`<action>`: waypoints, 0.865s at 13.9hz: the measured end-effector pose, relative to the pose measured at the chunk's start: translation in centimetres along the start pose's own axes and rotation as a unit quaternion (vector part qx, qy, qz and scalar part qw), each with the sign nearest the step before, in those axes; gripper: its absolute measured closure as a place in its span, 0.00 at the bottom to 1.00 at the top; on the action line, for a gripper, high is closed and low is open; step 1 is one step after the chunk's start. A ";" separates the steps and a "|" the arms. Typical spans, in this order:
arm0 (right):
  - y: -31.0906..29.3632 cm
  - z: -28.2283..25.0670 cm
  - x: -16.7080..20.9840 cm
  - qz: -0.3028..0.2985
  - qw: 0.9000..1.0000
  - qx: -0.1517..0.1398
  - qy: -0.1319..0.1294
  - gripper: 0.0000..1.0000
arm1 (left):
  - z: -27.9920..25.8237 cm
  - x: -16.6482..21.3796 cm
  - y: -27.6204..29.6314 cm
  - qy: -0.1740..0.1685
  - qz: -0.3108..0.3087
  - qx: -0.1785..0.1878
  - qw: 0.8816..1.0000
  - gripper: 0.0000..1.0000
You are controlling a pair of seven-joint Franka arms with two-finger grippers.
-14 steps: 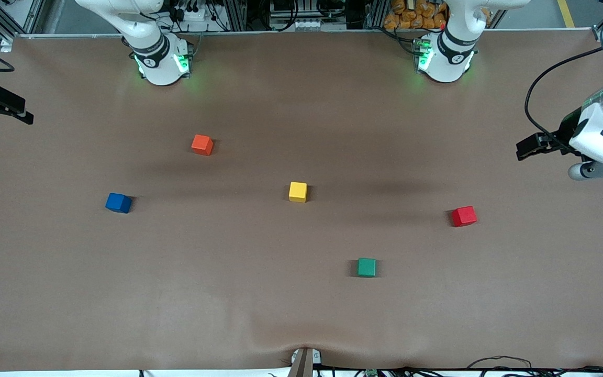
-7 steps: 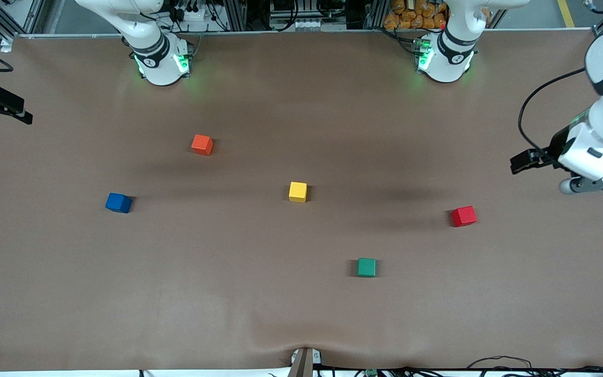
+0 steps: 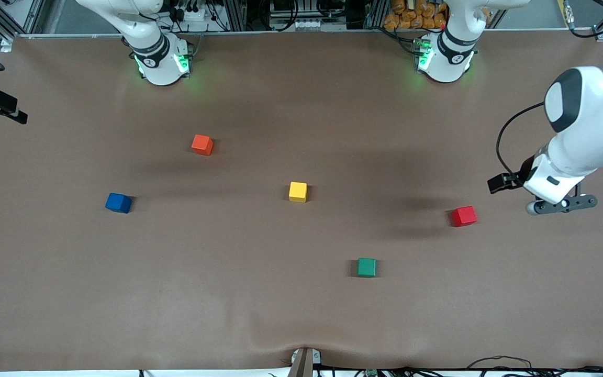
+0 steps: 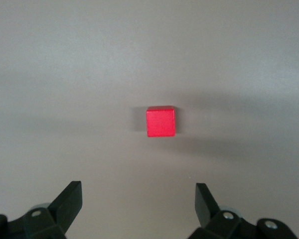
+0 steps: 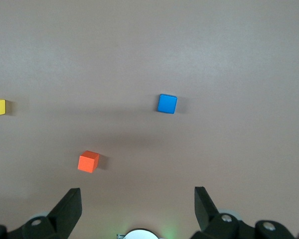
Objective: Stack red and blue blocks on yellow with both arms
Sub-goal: 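Move the left gripper over the red cube and lower it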
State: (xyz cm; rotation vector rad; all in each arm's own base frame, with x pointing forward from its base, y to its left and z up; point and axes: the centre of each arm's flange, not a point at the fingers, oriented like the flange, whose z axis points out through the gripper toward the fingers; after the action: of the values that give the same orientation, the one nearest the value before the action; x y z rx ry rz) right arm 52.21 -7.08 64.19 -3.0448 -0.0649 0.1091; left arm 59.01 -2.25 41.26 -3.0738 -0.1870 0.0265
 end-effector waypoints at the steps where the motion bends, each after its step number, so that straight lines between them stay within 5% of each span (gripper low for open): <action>1: 0.0 0.0 0.0 0.000 1.000 0.000 0.000 0.00 | 0.7 0.0 0.1 0.008 0.000 -0.002 1.000 0.00; 7: -0.3 0.0 0.1 -0.003 1.000 0.002 0.000 0.00 | 6.2 0.2 0.3 0.035 0.002 -0.007 0.999 0.00; 12: -0.6 -0.1 0.2 -0.006 1.000 0.001 0.003 0.00 | 9.5 0.5 0.8 0.019 0.005 -0.003 1.000 0.00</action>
State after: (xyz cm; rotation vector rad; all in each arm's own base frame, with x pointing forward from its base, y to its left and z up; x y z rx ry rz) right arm 52.36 -6.48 64.31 -3.0424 -0.0823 0.1004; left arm 59.37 -2.41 31.70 -3.0780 -0.1701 -0.0325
